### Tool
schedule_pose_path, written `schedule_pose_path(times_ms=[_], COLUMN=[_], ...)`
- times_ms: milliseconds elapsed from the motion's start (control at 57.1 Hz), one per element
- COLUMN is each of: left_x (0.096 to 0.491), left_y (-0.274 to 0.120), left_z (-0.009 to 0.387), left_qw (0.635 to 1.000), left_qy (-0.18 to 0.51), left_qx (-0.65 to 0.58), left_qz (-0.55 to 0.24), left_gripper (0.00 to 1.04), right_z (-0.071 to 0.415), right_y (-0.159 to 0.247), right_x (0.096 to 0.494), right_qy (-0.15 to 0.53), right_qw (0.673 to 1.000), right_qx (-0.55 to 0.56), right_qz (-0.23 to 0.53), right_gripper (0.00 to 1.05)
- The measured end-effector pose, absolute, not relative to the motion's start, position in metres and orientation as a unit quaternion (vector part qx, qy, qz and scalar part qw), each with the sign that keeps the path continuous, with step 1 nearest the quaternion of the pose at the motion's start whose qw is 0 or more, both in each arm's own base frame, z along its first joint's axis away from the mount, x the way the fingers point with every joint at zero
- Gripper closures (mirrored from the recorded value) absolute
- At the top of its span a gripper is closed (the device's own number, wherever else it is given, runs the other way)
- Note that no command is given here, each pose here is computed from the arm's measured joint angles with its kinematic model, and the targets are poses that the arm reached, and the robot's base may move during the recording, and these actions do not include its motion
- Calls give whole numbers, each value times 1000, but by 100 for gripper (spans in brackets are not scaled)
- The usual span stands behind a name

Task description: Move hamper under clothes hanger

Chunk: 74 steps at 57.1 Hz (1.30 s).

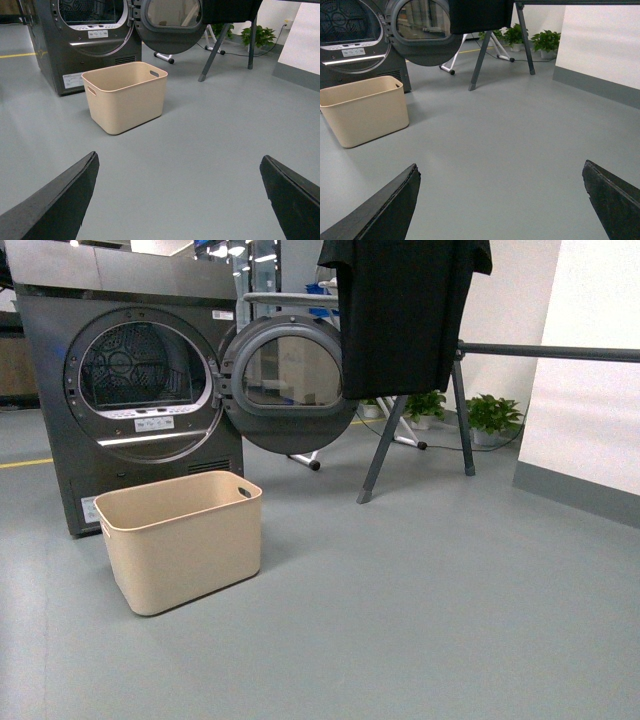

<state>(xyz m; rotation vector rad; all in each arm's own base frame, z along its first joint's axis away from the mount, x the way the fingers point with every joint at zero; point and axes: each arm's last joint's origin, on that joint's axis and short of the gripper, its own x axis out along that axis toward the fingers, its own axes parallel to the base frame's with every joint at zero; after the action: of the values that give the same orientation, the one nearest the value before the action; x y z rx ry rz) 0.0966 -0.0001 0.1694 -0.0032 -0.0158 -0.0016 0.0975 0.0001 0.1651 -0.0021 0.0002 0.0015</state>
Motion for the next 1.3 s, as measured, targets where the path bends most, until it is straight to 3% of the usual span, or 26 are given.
schedule_pose_path(times_ms=[1297], left_x=[97], left_y=[0], left_z=[169], left_qw=[1000], left_qy=[-8], left_qx=[-2], left_qz=[-1], left_gripper=[7], right_z=[165], right_y=[0], right_x=[98], right_qy=[0], right_qw=[1000], right_qx=[-1], right_qz=[2], right_gripper=[8])
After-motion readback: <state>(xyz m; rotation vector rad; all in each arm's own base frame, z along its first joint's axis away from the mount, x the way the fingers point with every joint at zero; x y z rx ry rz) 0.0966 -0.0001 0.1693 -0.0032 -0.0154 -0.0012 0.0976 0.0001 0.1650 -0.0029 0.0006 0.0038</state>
